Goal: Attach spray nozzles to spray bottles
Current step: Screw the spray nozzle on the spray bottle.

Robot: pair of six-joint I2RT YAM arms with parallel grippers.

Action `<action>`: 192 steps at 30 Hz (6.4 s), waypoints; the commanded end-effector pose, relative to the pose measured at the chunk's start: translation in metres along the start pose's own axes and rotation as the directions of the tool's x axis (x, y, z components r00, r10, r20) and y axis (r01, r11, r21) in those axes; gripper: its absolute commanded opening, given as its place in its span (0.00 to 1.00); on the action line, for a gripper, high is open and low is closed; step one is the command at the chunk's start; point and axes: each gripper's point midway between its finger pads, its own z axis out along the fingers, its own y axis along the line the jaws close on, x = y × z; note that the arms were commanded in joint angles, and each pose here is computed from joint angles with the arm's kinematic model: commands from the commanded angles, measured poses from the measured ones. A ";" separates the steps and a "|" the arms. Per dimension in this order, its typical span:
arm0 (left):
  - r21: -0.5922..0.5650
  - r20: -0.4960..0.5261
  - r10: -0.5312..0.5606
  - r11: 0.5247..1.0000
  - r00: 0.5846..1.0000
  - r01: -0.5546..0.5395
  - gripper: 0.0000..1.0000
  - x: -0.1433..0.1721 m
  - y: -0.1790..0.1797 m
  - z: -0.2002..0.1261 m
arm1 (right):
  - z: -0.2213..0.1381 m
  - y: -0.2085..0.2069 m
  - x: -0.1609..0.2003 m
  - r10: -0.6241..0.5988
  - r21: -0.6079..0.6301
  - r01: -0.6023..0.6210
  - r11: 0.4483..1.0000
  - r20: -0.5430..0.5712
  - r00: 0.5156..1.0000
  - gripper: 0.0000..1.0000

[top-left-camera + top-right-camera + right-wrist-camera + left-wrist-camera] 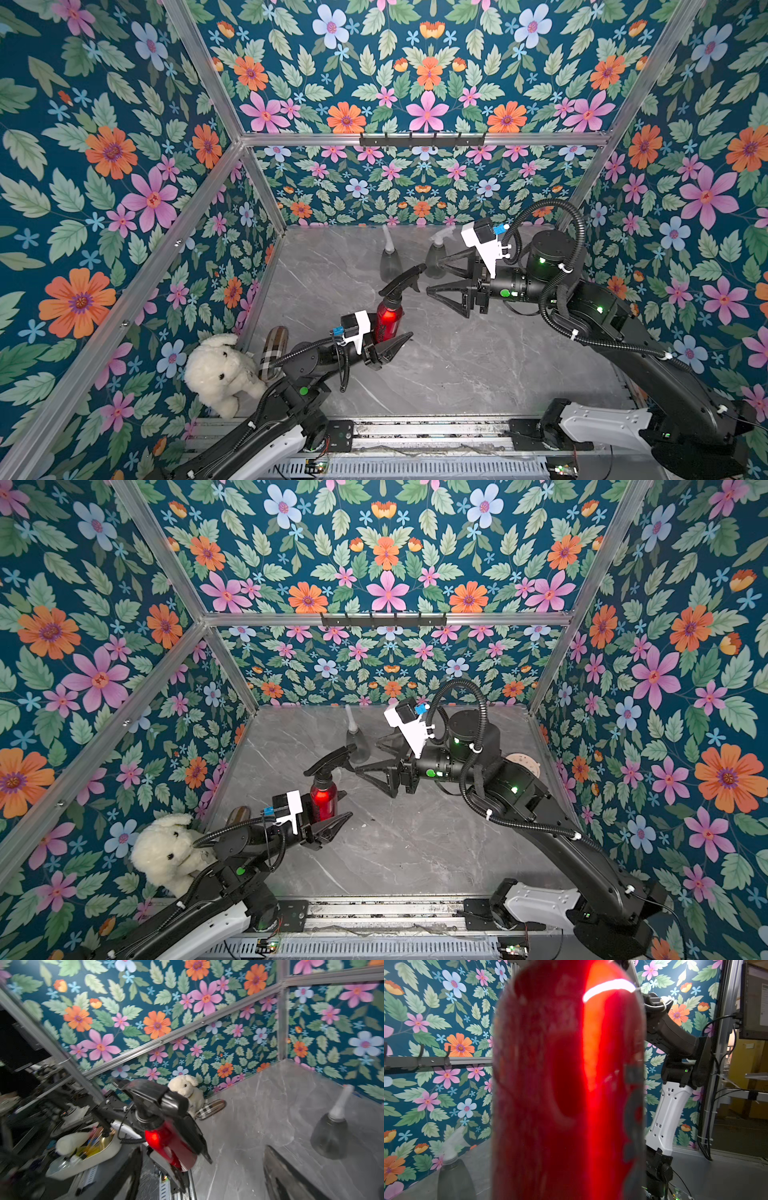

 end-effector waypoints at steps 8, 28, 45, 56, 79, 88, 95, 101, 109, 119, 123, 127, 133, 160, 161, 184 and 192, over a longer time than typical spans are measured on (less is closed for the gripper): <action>0.086 0.037 -0.030 0.996 0.999 0.027 0.00 -0.010 -0.012 0.006 | 0.016 0.021 -0.008 -0.098 -0.172 0.093 0.981 -0.019 0.995 0.96; 0.005 -0.025 -0.017 1.000 1.000 0.017 0.00 0.000 0.004 0.011 | 0.038 0.016 0.005 -0.158 -0.044 0.154 0.987 -0.119 0.980 0.35; -0.153 -0.018 0.026 0.988 1.000 -0.028 0.00 -0.002 0.030 0.007 | 0.060 -0.010 0.025 -0.007 0.302 0.046 0.952 -0.128 0.992 0.28; -0.154 -0.013 0.036 0.987 0.999 -0.037 0.00 -0.004 0.029 0.004 | 0.068 0.003 0.020 -0.047 0.369 0.098 0.924 -0.144 0.988 0.43; -0.078 -0.005 0.025 0.997 1.000 -0.025 0.00 -0.006 0.016 0.007 | 0.010 0.028 -0.013 -0.152 0.172 0.147 0.974 0.018 0.988 0.84; -0.030 0.001 0.025 0.999 1.000 -0.025 0.00 -0.007 0.007 0.006 | 0.001 0.031 -0.025 -0.172 0.119 0.162 0.980 0.072 0.982 0.88; -0.008 0.012 0.024 1.000 1.000 -0.024 0.00 -0.010 0.003 0.005 | -0.032 0.000 -0.027 -0.193 0.318 0.156 0.935 0.088 0.977 0.79; 0.023 0.020 0.019 1.000 1.000 -0.020 0.00 -0.012 -0.003 0.005 | -0.011 -0.036 -0.010 -0.121 0.332 0.112 0.937 0.008 0.993 0.75; 0.012 -0.005 0.012 1.000 1.000 -0.011 0.00 -0.006 0.000 0.007 | 0.006 -0.025 -0.018 -0.144 0.243 0.139 0.960 0.003 0.990 0.74; 0.007 -0.020 0.014 1.000 1.000 -0.014 0.00 -0.003 0.003 0.010 | 0.028 0.007 -0.006 -0.177 0.134 0.182 0.974 -0.052 0.983 0.69; 0.015 -0.021 0.012 1.000 1.000 -0.012 0.00 -0.002 0.001 0.010 | 0.029 0.016 -0.003 -0.176 0.086 0.181 0.980 -0.056 0.983 0.68; 0.026 -0.022 0.011 1.000 1.000 -0.011 0.00 -0.002 0.000 0.010 | 0.037 0.019 0.006 -0.183 0.045 0.187 0.981 -0.077 0.980 0.68; 0.040 -0.030 0.001 0.999 1.000 0.001 0.00 -0.001 -0.002 0.012 | 0.039 0.015 0.000 -0.201 0.081 0.206 0.975 -0.064 0.977 0.72; 0.078 -0.052 -0.013 0.997 0.999 0.017 0.00 0.005 -0.007 0.015 | 0.040 0.030 0.009 -0.239 -0.017 0.239 0.971 -0.074 0.968 0.64; 0.080 -0.051 -0.012 0.997 0.999 0.016 0.00 0.005 -0.007 0.015 | 0.042 0.030 0.009 -0.235 -0.016 0.235 0.972 -0.076 0.969 0.63; -0.012 0.043 0.004 1.000 0.999 -0.003 0.00 -0.013 0.005 0.007 | 0.049 0.018 0.010 -0.153 0.021 0.152 0.988 0.049 0.987 0.28; 0.009 0.094 -0.014 1.000 0.995 0.013 0.00 -0.025 0.001 0.007 | 0.048 0.026 0.010 -0.149 -0.031 0.154 0.988 0.130 0.980 0.27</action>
